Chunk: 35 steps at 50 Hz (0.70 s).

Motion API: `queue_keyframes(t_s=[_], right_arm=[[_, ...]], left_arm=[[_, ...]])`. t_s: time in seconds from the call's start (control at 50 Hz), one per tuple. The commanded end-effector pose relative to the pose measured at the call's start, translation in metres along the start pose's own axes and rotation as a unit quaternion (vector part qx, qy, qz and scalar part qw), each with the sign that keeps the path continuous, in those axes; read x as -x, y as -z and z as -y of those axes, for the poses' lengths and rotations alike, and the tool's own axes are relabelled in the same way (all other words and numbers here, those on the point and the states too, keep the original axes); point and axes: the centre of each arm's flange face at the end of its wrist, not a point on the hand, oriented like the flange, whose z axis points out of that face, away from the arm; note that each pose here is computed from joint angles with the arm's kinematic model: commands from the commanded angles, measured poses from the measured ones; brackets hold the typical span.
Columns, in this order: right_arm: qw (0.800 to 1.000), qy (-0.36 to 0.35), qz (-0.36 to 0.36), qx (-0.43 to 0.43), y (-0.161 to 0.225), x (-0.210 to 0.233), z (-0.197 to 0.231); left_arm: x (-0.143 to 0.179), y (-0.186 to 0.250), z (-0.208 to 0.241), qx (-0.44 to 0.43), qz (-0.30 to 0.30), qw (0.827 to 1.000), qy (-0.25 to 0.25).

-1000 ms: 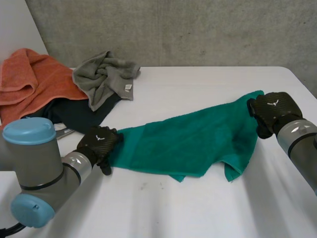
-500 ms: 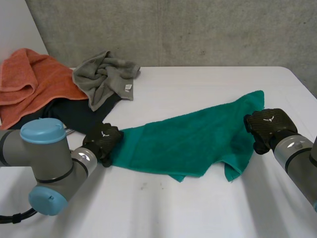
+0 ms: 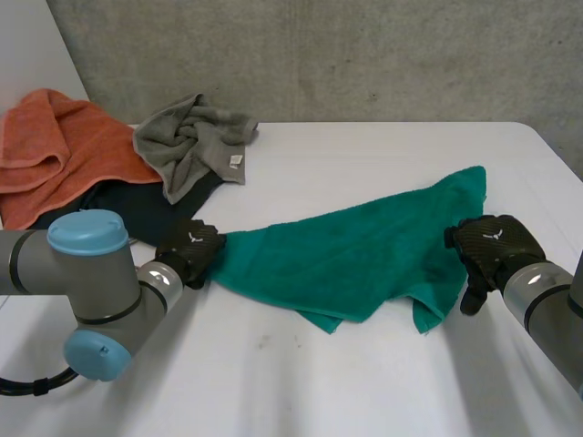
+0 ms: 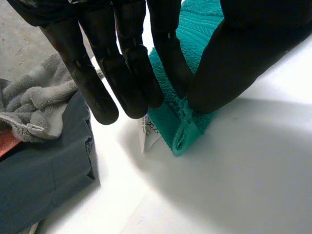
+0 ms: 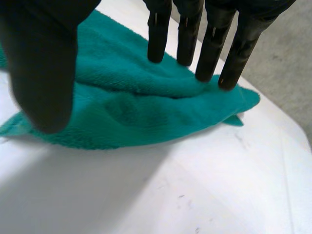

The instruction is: Fold the laundry.

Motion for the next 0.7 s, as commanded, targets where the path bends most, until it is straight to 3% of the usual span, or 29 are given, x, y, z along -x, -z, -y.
queue_keyframes(t_s=[0.02, 0.14, 0.38, 0.5, 0.62, 0.7], right_arm=[[0.996, -0.072, 0.017, 0.039, 0.005, 0.003, -0.003], [0.987, -0.144, 0.039, 0.06, -0.009, 0.008, -0.012], [0.979, -0.161, 0.086, 0.091, -0.037, 0.034, -0.03], [0.985, -0.155, 0.034, 0.073, -0.048, 0.024, -0.028], [0.993, -0.118, -0.012, 0.004, -0.033, 0.002, 0.005], [0.997, -0.006, -0.042, -0.067, -0.001, -0.018, 0.046]], left_arm=[[0.005, 0.003, 0.008, -0.01, 0.009, 1.0, 0.001], [0.009, 0.007, 0.016, -0.019, 0.015, 1.0, 0.003], [0.022, 0.019, 0.04, -0.047, 0.03, 0.998, 0.037], [0.033, 0.034, 0.061, -0.07, 0.042, 0.996, 0.047], [0.047, 0.058, 0.087, -0.097, 0.054, 0.992, 0.059], [0.06, 0.083, 0.112, -0.124, 0.07, 0.988, 0.062]])
